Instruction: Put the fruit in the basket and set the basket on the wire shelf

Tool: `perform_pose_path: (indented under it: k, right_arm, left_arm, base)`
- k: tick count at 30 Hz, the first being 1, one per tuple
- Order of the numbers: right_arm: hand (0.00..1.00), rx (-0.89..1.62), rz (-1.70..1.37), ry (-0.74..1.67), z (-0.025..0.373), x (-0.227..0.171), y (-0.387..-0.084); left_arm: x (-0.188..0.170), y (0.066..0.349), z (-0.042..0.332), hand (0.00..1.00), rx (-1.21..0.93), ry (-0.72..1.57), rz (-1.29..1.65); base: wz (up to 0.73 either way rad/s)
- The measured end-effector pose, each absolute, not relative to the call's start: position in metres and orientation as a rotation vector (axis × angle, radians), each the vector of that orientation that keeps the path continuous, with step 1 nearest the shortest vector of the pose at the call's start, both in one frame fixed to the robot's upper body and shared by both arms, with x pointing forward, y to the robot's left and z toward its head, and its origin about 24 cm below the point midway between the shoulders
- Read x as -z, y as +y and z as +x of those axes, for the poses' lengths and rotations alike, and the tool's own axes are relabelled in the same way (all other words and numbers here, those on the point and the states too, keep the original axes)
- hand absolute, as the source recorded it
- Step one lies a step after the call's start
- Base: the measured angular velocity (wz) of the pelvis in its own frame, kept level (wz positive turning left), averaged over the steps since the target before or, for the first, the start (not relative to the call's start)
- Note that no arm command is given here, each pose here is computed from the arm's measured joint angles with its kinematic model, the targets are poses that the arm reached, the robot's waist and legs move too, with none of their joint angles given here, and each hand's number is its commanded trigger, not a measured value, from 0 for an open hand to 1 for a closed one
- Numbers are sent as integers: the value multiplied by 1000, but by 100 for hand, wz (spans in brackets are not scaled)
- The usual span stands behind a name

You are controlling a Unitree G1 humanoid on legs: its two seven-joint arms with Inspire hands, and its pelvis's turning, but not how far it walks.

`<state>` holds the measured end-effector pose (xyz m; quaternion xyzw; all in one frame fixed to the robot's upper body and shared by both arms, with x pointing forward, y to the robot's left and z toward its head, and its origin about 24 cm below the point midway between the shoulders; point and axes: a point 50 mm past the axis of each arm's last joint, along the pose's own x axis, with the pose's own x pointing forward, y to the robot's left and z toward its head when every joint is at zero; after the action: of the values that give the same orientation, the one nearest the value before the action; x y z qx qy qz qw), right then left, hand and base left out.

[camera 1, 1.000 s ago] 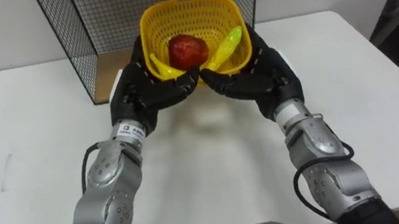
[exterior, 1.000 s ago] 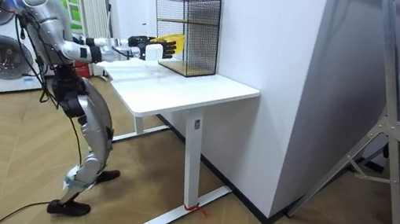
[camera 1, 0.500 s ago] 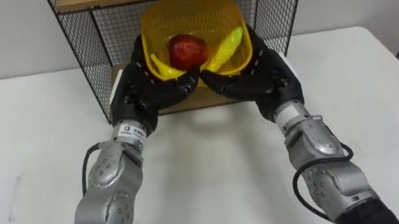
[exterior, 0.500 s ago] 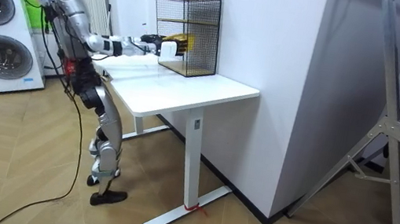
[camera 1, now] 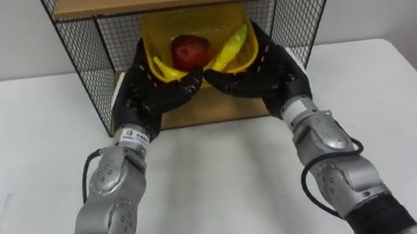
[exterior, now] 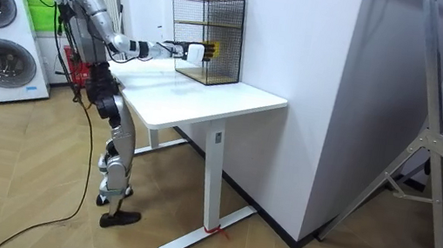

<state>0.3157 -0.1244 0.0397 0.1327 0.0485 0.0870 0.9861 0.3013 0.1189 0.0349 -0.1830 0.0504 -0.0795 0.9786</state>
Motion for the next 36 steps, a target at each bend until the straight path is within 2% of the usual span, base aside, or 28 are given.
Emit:
perform_pose_path:
  k: [16,36]
  right_arm:
    - [0,-141,233,234,342,-32,-124]
    - [0,-156,165,266,339,-23,-121]
  left_arm:
    - [-25,115,321,0,149,237,-380]
    - [-21,128,321,0,112,268,-312]
  base:
    - [0]
    - [1]
